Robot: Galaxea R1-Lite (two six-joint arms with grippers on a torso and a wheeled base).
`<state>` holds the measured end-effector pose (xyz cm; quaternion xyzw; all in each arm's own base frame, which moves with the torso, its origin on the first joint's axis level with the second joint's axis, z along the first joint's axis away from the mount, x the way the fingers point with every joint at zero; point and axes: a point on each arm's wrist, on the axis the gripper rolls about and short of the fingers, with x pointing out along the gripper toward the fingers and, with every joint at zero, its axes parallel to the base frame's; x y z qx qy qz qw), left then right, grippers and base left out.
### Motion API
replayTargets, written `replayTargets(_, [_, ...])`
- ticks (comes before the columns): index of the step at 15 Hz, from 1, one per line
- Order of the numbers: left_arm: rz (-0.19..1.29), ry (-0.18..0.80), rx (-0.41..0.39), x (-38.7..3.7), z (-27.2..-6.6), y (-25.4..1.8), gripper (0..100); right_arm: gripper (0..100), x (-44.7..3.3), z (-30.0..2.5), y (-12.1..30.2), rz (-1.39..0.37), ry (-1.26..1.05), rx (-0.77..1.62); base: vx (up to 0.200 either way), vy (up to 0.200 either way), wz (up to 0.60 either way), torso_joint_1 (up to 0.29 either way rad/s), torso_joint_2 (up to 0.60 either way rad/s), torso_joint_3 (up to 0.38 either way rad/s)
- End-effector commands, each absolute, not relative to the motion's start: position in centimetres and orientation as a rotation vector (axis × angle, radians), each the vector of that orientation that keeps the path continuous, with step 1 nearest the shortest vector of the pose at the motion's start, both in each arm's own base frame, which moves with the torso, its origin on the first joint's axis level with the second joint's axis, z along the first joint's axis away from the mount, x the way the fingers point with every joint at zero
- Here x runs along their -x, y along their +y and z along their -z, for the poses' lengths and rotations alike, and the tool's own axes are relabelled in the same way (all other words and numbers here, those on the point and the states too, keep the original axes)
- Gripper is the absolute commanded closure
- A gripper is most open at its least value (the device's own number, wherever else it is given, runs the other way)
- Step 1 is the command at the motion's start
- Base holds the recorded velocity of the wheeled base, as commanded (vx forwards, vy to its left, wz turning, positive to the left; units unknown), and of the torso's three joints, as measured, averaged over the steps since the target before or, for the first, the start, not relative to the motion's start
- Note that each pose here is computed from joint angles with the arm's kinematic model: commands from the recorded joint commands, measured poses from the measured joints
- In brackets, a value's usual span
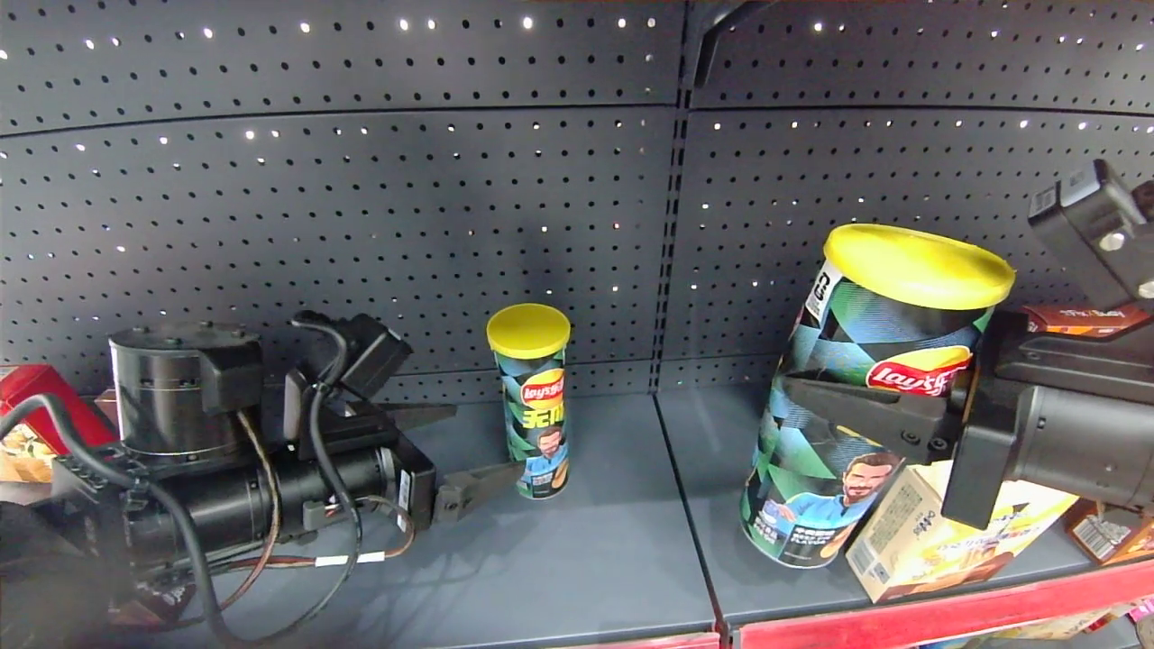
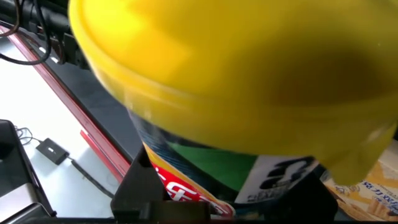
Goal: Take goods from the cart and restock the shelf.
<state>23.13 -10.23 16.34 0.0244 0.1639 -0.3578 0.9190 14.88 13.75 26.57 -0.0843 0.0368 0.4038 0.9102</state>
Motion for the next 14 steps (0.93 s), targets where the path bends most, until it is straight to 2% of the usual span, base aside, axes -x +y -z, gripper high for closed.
replayTargets(1, [0.728, 0.365, -0.053, -23.7, -15.6, -10.3, 0, 100, -15.0, -26.5, 13.8, -0.832, 0.078, 0.175, 0.000, 0.000, 0.00, 0.000, 0.00, 0.000])
replayTargets(7, [0.712, 0.371, -0.047, -25.7, -14.8, -10.7, 0, 100, -15.3, -26.3, 13.8, -0.827, 0.087, 0.177, 0.000, 0.000, 0.00, 0.000, 0.00, 0.000])
replayTargets(11, [0.684, 0.303, -0.044, -28.4, -13.3, -11.1, 0, 100, -15.5, -26.2, 13.8, -0.816, 0.093, 0.176, 0.000, 0.000, 0.00, 0.000, 0.00, 0.000])
replayTargets(14, [0.691, 0.297, -0.043, -29.1, -12.8, -11.5, 0, 100, -15.8, -26.2, 13.6, -0.806, 0.096, 0.176, 0.000, 0.000, 0.00, 0.000, 0.00, 0.000])
